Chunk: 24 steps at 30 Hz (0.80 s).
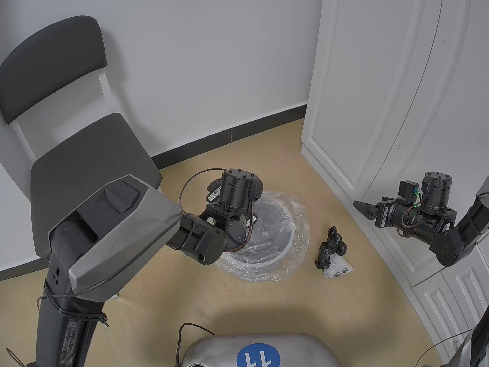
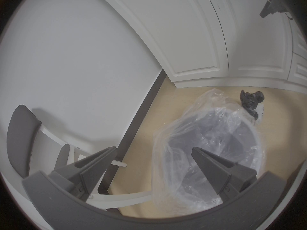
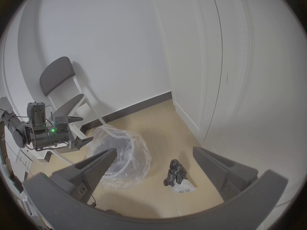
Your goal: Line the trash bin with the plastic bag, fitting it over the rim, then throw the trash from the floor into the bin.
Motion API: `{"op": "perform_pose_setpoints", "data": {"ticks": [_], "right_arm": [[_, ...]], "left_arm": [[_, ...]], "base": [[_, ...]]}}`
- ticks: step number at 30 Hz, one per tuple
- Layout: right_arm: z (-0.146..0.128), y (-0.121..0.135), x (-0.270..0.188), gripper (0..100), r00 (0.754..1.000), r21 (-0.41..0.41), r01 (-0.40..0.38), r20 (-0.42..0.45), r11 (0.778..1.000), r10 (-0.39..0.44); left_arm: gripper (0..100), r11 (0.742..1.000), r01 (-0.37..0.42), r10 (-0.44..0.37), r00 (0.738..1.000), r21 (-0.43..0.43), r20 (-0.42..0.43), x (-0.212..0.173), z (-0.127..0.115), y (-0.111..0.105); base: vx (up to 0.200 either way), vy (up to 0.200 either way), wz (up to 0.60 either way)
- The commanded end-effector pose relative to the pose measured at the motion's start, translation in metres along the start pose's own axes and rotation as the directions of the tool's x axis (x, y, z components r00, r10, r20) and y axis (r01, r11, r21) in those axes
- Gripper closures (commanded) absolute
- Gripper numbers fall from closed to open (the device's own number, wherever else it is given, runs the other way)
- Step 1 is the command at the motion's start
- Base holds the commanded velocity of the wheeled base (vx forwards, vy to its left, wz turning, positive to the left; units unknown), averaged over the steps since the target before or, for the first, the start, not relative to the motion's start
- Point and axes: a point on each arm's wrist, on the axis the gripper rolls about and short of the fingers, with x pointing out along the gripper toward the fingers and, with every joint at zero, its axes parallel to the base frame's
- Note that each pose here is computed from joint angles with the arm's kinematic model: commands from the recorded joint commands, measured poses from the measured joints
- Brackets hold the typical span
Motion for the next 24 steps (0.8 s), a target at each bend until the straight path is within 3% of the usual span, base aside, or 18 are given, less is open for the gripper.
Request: {"op": "perform_pose_setpoints", "data": {"ticks": [1,7,15,24], "right_arm": [[-0.003,0.001,0.001,0,1.0,0.001,-0.003,-0.006,1.0,0.003],[-0.001,0.0,0.001,0,1.0,0.0,-0.003,0.008,1.0,0.003],[0.001,-0.002,0.001,0,1.0,0.002,0.004,0.018,1.0,-0.004],[0.0,-0.002,0.003,0,1.0,0.002,0.003,0.016,1.0,-0.003]], "left_arm": [[0,1.0,-0.013,0.013,0.999,0.021,-0.03,0.027,-0.016,-0.01],[0,0.997,-0.055,0.056,0.998,0.045,-0.026,0.051,-0.021,-0.007],[0,0.987,-0.161,0.161,0.986,0.023,-0.048,0.086,-0.019,0.014],[0,0.987,-0.159,0.161,0.985,0.03,-0.065,0.096,-0.03,0.007]], "base": [[0.0,0.0,0.0],[0.0,0.0,0.0],[0.0,0.0,0.0],[0.0,0.0,0.0]]}}
